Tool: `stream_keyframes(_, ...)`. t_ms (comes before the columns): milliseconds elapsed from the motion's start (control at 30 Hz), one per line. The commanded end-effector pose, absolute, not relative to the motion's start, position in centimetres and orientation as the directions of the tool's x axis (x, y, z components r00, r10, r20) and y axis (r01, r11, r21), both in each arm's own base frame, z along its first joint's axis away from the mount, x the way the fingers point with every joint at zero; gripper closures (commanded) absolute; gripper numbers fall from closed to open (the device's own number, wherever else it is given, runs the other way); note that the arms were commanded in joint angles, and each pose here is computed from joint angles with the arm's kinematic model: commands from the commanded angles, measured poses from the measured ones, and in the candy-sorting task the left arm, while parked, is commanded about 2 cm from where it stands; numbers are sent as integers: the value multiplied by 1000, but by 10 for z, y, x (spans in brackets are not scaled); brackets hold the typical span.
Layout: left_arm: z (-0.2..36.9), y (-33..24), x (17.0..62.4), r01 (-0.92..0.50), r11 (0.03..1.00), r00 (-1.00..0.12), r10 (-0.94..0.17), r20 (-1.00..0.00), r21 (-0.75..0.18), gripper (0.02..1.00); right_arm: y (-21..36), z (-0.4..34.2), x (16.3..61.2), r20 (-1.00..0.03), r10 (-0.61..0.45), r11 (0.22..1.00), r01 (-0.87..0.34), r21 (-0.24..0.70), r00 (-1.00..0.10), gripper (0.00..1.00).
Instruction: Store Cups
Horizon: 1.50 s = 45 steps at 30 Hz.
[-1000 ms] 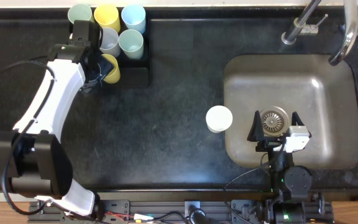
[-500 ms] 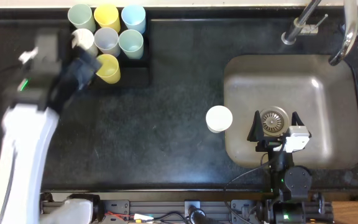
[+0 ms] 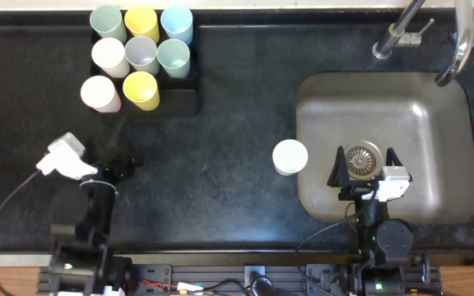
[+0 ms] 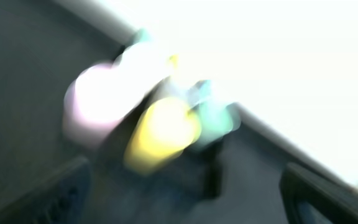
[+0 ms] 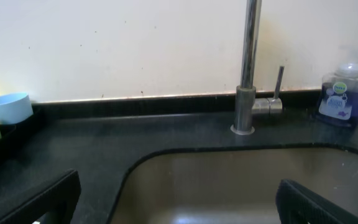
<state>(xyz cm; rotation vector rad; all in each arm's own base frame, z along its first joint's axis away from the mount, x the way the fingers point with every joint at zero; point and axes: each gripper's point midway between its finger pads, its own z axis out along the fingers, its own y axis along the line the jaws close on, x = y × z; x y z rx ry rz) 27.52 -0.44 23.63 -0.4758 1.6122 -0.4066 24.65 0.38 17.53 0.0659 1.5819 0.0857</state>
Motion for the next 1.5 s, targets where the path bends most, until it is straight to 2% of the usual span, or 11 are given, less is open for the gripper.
stream_keyframes(33,282,-22,260,127,981,230,-173,-958,-147,18,4,172,247,-995,103,995,-12,103,-14,3)
stream_keyframes(67,285,-21,257,119,988,264,-132,-955,-103,20,4,172,247,-995,103,995,-12,103,-14,3)
stream_keyframes(133,277,-21,254,101,994,258,-66,-964,-41,20,4,172,247,-995,103,995,-12,103,-14,5)
stream_keyframes(333,208,-20,248,87,995,28,39,-999,42,18,4,172,247,-995,103,995,-12,103,-14,3)
stream_keyframes(433,184,-20,244,91,992,-22,93,-995,90,18,4,172,247,-995,103,995,-12,103,-14,5)
stream_keyframes(533,155,-20,245,96,992,-80,95,-992,87,20,4,172,247,-995,103,995,-12,103,-14,3)
stream_keyframes(700,157,-12,246,47,995,-72,95,-993,92,20,4,172,247,-995,103,995,-12,103,-14,5)
stream_keyframes(1500,157,-12,246,50,995,-72,95,-993,91,20,4,172,247,-995,103,995,-12,103,-14,5)
